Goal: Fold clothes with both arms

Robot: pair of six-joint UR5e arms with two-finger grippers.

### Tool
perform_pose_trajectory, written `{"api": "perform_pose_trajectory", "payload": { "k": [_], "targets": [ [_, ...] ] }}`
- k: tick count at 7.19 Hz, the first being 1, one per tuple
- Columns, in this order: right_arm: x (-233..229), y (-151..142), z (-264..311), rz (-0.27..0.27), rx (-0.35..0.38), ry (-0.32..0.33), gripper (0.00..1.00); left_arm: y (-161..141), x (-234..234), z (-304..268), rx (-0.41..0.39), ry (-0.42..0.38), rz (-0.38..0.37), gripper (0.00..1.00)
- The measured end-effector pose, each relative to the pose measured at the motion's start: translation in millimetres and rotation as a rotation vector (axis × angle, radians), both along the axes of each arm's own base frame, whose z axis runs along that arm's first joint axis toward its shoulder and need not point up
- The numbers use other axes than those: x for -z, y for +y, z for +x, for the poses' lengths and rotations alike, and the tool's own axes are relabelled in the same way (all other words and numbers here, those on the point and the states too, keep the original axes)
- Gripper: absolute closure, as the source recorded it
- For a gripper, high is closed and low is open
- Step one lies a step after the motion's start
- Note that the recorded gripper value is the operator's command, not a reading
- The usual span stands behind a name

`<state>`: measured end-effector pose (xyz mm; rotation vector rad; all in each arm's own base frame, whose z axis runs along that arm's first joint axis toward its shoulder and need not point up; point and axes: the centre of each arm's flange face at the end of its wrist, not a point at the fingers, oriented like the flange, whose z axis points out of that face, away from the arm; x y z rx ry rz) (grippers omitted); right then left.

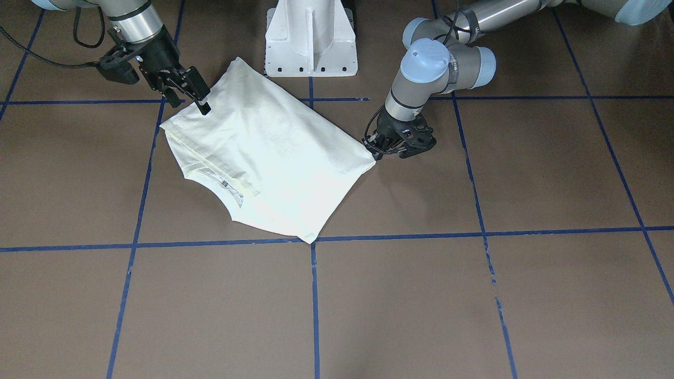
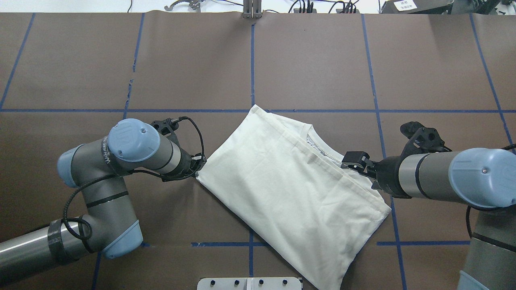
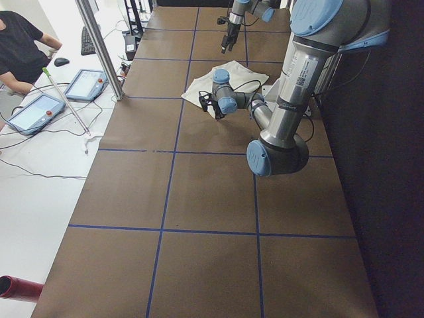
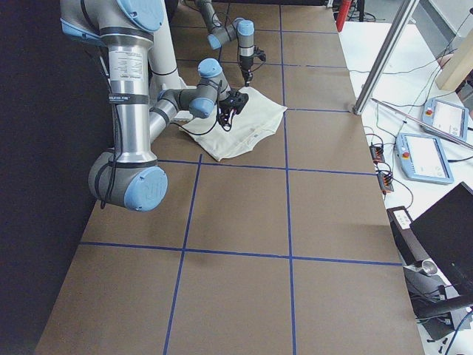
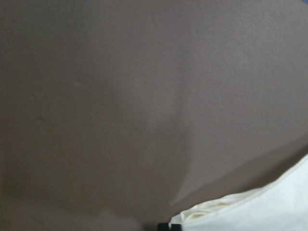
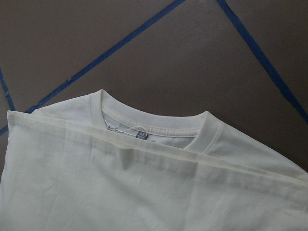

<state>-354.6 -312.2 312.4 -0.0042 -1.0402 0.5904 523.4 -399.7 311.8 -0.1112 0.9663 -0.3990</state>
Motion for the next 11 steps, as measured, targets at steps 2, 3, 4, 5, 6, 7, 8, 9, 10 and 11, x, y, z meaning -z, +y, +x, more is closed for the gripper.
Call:
{"api": "perform_pose_trajectory", "payload": {
  "k": [2,3,4,5,6,7,8,9,10,11],
  "targets": [
    [0,0,-1,0.0,0.002,-0.001,0.0,-32,1,-31,-0.002,-0.021,0.092,1.0],
    [0,0,-1,-0.001,0.002,0.0,0.0,-57,-4,-46,-0.001,-0.048,0.147,1.0],
    [0,0,-1,-0.001,0.002,0.0,0.0,-91,-9,-53,0.021,-0.071,0.183,1.0],
    [0,0,-1,0.0,0.001,0.0,0.0,-141,-10,-52,0.065,-0.077,0.205,1.0],
    [2,-1,-3,0.002,-0.002,-0.002,0.0,-195,-6,-46,0.113,-0.069,0.223,1.0],
    [4,-3,-6,0.005,-0.004,-0.006,0.0,-244,5,-35,0.16,-0.066,0.243,0.69],
    [8,-4,-12,0.008,-0.003,-0.013,0.0,-278,20,-26,0.2,-0.058,0.272,0.58],
    [17,-7,-23,0.009,0.001,-0.022,0.0,-287,30,-28,0.215,-0.035,0.297,0.58],
    [33,-8,-45,0.0,0.016,-0.011,0.0,-273,33,-43,0.2,0.012,0.311,0.58],
    [58,-2,-74,-0.028,0.033,0.02,0.06,-249,28,-62,0.169,0.062,0.314,0.58]
  ]
}}
